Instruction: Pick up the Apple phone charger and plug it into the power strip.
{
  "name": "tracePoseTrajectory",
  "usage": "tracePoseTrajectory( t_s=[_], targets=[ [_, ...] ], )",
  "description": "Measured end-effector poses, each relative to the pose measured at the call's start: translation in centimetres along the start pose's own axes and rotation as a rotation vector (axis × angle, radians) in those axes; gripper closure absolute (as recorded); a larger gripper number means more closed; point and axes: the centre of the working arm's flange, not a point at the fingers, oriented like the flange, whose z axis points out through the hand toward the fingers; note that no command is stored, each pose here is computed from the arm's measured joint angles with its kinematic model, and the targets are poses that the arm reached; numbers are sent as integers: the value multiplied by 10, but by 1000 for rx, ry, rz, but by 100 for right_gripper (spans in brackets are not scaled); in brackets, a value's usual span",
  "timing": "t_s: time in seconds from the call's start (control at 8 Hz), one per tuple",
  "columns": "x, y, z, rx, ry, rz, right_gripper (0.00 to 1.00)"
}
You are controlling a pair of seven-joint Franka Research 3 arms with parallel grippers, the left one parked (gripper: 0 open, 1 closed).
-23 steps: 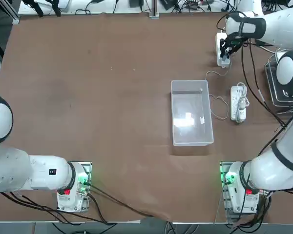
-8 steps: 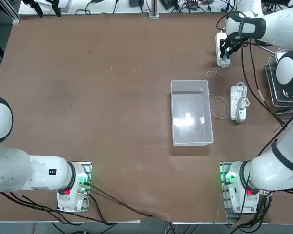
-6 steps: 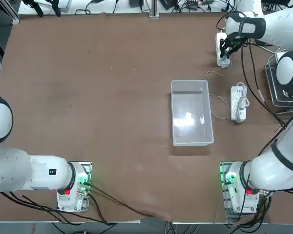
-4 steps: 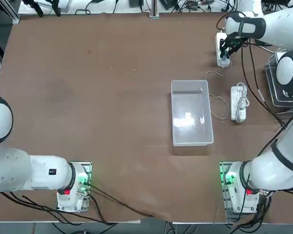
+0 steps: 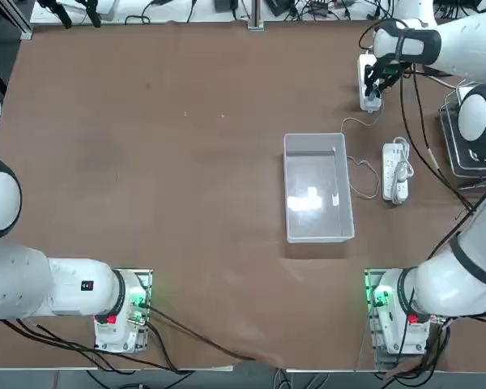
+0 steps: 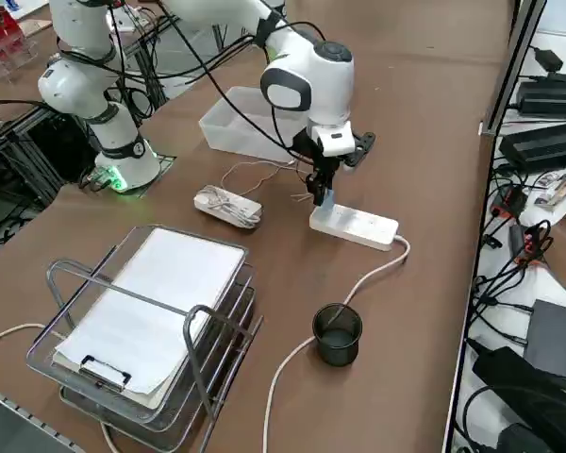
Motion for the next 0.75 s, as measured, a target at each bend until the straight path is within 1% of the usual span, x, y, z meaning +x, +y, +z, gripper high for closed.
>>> tracePoseTrajectory(
  t_s=[0.75],
  targets=[
    [0,0,0,0,-3,0,63]
  ],
)
